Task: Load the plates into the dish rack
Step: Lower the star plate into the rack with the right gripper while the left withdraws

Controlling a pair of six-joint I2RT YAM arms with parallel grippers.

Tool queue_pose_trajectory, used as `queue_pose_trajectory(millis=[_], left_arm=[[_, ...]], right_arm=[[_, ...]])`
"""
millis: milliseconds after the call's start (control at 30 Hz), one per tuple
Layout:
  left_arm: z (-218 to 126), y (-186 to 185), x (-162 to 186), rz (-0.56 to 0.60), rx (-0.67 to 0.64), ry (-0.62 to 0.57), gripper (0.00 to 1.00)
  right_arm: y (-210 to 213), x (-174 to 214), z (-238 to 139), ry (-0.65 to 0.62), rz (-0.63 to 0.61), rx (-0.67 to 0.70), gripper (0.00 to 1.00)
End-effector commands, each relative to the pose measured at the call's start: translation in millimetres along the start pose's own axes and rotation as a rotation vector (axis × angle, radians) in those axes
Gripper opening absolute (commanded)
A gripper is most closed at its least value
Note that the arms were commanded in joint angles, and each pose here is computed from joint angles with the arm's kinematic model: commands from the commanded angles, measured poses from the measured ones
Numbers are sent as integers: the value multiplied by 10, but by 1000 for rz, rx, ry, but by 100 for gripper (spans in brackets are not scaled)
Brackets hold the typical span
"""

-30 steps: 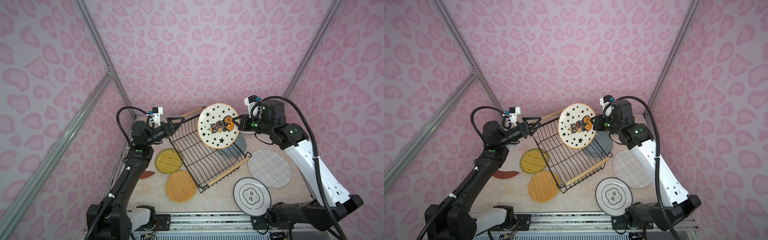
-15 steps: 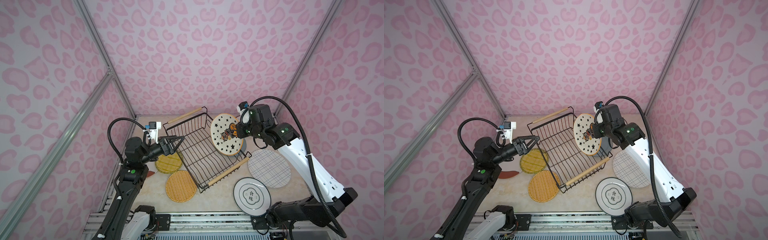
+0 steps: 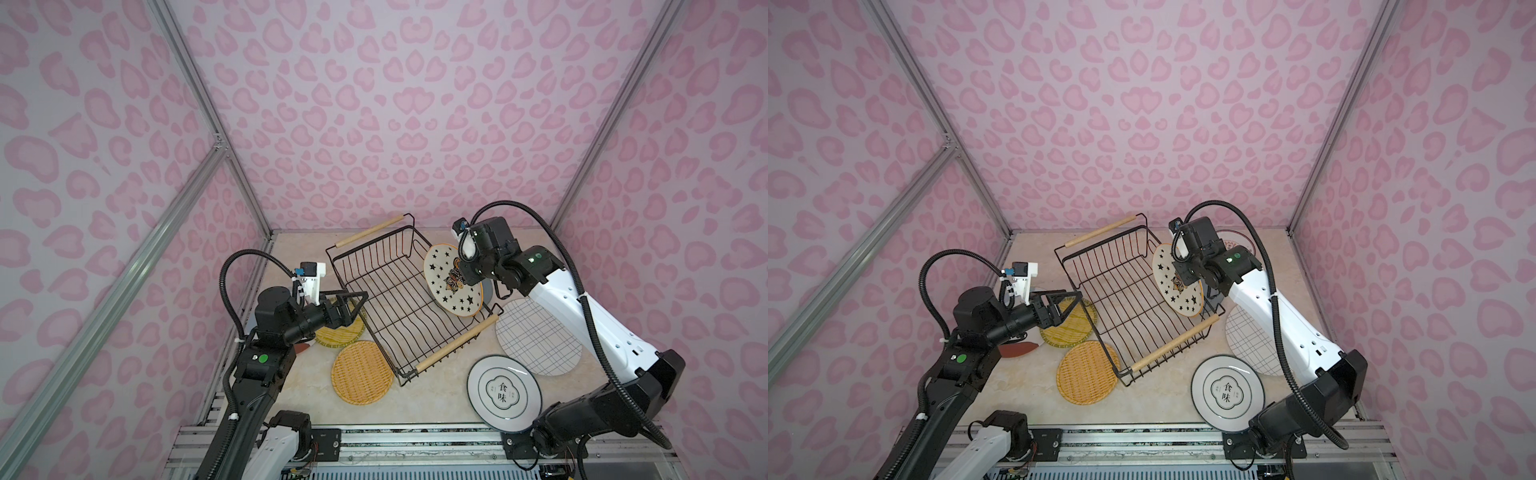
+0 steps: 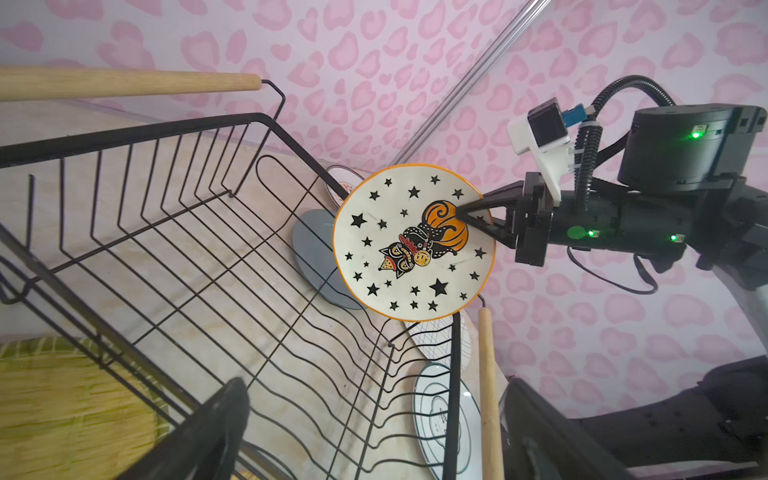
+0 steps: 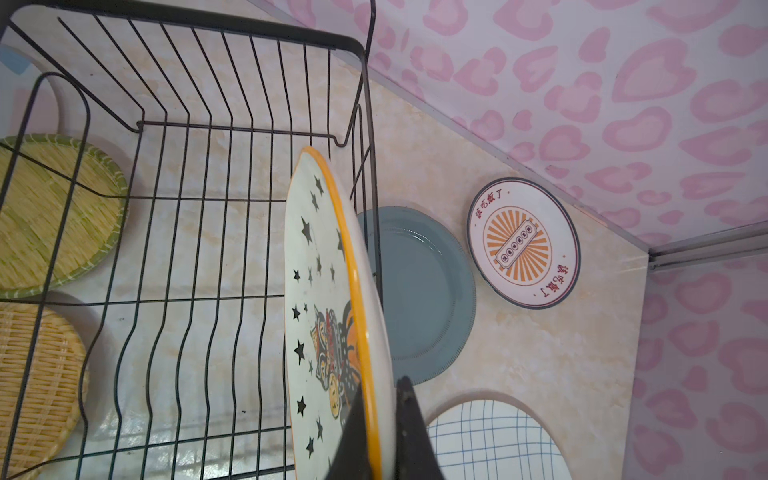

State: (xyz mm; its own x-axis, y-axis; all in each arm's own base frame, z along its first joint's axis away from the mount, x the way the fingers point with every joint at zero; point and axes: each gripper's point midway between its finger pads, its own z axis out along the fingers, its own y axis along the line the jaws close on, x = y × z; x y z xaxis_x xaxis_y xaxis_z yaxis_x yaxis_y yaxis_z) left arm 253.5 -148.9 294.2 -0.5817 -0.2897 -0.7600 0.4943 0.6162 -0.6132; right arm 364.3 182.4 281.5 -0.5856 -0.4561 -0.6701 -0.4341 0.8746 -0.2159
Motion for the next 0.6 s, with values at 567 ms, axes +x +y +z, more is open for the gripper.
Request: queue_pose_trajectory(millis=[567], left_arm=[[-57,111,153,39,-64,31,98]], right_arm=[[-64,-11,482,-10,-52,156,0]])
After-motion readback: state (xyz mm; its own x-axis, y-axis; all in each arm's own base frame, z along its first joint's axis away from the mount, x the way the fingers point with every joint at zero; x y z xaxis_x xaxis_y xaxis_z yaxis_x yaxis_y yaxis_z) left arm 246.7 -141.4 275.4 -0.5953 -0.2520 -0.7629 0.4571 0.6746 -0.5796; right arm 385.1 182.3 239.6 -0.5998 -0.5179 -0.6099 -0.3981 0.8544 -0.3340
